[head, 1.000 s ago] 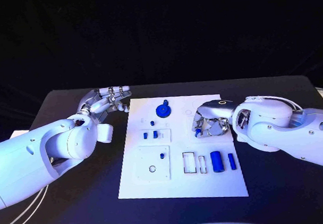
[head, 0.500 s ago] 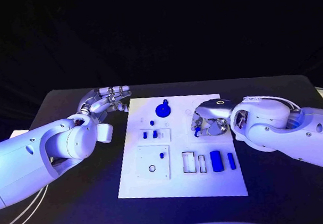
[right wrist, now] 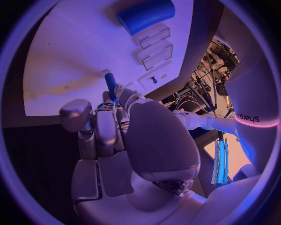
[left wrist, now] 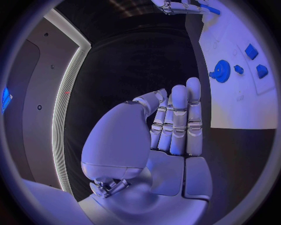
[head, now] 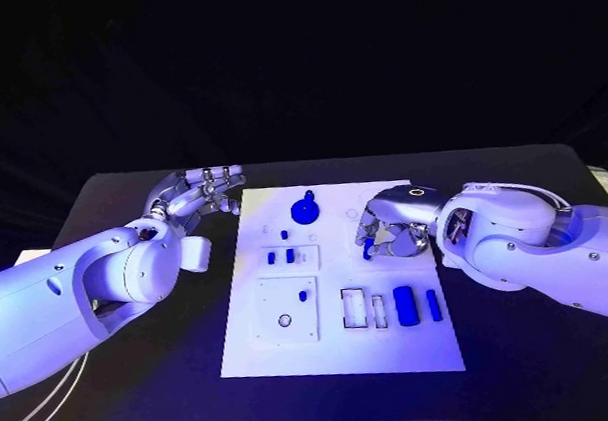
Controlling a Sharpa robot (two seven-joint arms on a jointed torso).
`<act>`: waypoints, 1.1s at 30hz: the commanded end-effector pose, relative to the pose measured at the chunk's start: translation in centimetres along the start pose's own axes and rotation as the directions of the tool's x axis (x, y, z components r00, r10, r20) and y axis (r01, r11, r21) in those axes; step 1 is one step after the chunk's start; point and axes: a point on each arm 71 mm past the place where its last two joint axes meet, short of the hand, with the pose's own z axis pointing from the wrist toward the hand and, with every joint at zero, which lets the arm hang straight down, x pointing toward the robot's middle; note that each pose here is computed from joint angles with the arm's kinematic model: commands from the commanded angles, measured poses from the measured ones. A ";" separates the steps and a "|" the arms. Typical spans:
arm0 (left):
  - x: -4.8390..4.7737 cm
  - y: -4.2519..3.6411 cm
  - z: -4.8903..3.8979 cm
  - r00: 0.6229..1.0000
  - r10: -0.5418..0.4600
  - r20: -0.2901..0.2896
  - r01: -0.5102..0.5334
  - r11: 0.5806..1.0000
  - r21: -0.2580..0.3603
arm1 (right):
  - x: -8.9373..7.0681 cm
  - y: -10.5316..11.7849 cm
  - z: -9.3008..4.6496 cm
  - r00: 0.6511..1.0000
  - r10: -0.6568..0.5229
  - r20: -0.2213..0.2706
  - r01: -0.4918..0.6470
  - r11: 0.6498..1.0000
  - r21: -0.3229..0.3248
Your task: Assemble the parts on the task board
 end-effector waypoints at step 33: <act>1.36 0.24 0.46 0.998 -0.020 -0.052 0.020 1.000 -0.010 | 5.1 12.5 3.1 0.991 0.122 -0.053 -0.133 0.933 -0.334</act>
